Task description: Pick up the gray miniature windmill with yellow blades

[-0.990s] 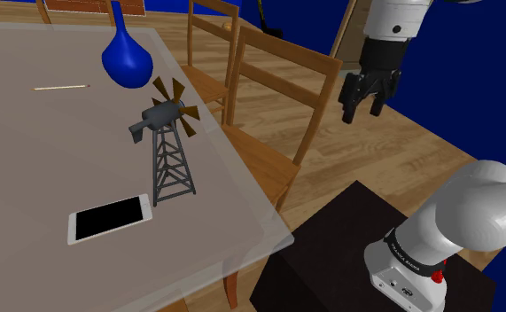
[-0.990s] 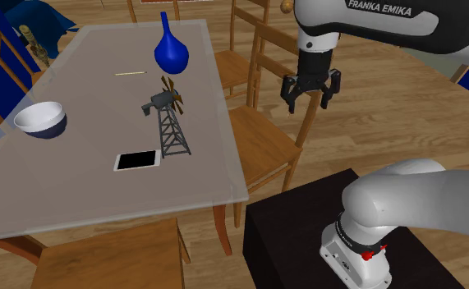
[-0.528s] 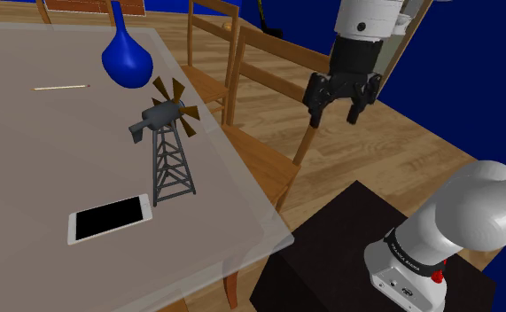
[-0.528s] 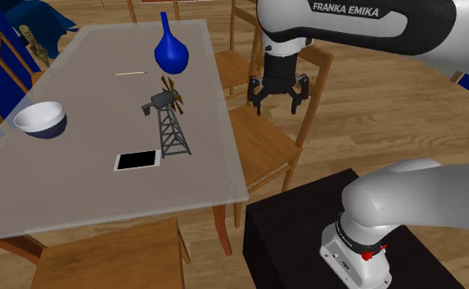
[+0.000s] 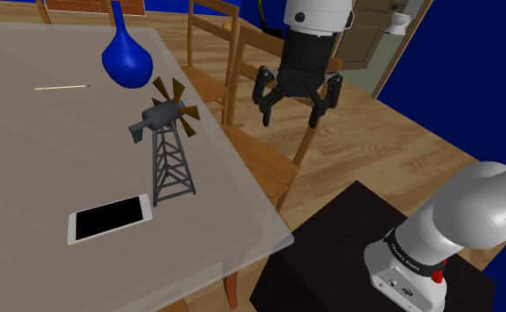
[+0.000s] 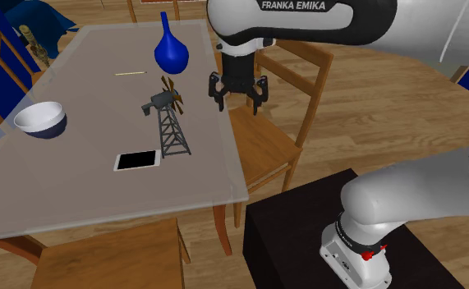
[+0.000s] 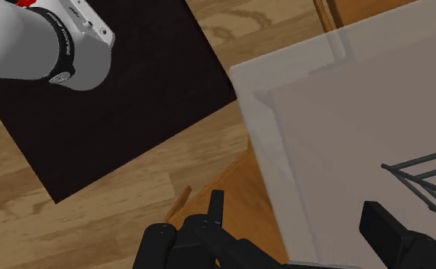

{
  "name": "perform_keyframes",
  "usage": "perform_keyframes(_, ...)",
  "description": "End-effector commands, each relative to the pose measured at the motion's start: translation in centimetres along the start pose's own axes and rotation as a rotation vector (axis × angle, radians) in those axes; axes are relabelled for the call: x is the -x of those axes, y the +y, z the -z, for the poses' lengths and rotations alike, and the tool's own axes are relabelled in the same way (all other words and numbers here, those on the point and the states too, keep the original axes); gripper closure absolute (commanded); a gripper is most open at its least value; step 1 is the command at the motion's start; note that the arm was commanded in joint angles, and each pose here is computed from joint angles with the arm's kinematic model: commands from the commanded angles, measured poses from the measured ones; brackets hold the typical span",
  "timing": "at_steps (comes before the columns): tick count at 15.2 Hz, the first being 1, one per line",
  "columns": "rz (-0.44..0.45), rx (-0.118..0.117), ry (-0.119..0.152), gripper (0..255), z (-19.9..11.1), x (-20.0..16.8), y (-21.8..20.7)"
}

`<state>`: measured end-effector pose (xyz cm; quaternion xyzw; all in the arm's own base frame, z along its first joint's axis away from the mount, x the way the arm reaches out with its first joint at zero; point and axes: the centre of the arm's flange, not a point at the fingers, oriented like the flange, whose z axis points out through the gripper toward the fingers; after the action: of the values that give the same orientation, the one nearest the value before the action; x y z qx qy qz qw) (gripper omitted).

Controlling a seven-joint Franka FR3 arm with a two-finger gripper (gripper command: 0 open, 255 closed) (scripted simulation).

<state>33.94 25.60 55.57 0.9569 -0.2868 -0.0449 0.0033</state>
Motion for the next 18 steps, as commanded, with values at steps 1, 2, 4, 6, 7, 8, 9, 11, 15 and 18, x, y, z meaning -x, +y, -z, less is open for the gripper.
perform_keyframes(1,-0.054,-0.01,0.009,0,0.0,0.6,-2.7)
perform_keyframes(2,-0.079,-0.014,0.014,0,0.1,0.7,-3.9)
perform_keyframes(4,-0.128,-0.023,0.025,0,0.2,0.9,-6.5)
perform_keyframes(6,-0.177,-0.031,0.035,0,0.4,0.9,-9.0)
perform_keyframes(7,-0.201,-0.035,0.04,0,0.5,0.9,-10.3)
perform_keyframes(8,-0.226,-0.039,0.045,0,0.5,0.8,-11.5)
perform_keyframes(9,-0.251,-0.043,0.051,0,0.6,0.7,-12.8)
perform_keyframes(11,-0.3,-0.051,0.061,0,0.9,0.5,-15.3)
perform_keyframes(15,-0.398,-0.068,0.082,0,1.3,-0.4,-20.3)
perform_keyframes(18,-0.462,-0.078,0.096,0,1.7,-1.3,-23.5)
